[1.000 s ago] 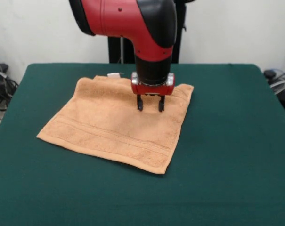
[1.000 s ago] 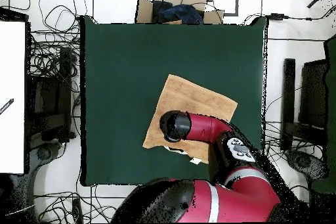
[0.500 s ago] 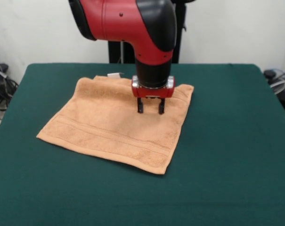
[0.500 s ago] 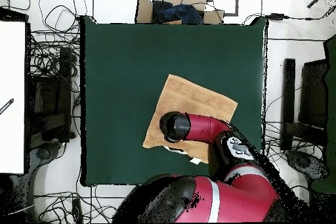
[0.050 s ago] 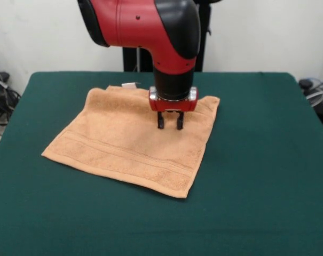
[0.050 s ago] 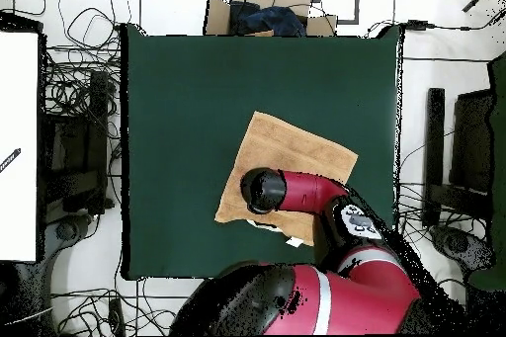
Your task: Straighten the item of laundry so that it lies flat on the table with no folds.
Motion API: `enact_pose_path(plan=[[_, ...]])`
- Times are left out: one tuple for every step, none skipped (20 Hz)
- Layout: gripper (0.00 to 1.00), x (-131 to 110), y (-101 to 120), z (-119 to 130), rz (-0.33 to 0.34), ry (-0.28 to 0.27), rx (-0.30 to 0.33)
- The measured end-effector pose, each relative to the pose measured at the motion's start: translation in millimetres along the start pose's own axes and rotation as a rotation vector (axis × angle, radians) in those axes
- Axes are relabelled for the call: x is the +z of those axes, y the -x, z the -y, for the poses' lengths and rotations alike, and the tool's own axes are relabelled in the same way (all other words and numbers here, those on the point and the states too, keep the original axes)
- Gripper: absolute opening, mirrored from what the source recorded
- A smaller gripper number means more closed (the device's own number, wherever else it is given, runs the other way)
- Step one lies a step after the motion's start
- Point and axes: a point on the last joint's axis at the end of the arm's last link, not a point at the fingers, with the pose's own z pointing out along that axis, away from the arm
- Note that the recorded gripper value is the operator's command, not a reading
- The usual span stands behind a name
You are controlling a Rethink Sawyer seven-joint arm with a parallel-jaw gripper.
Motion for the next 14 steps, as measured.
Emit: enact_pose_path(plan=[[0.00,-0.1,0.4,0.6,0.001,-0.001,-0.001],[0.00,-0.1,0.9,1.3,0.002,-0.002,-0.002],[0.00,-0.3,1.7,2.4,0.004,-0.004,-0.003],[0.00,-0.2,1.8,2.5,0.005,-0.004,-0.006],[0.00,-0.1,1.6,2.2,0.006,-0.005,-0.011],[0.00,-0.1,1.4,2.1,0.006,-0.006,-0.014],[0.00,-0.1,1.4,2.0,0.007,-0.006,-0.016],[0.00,-0.1,1.4,1.8,0.007,-0.006,-0.018],[0.00,0.0,1.3,1.8,0.007,-0.007,-0.019],[0.00,0.0,1.4,1.7,0.007,-0.006,-0.020],[0.00,0.0,1.4,1.8,0.007,-0.006,-0.019],[0.00,0.0,1.4,1.9,0.007,-0.006,-0.019],[0.00,0.0,1.5,1.9,0.007,-0.005,-0.019],[0.00,0.0,1.5,1.9,0.007,-0.005,-0.019]])
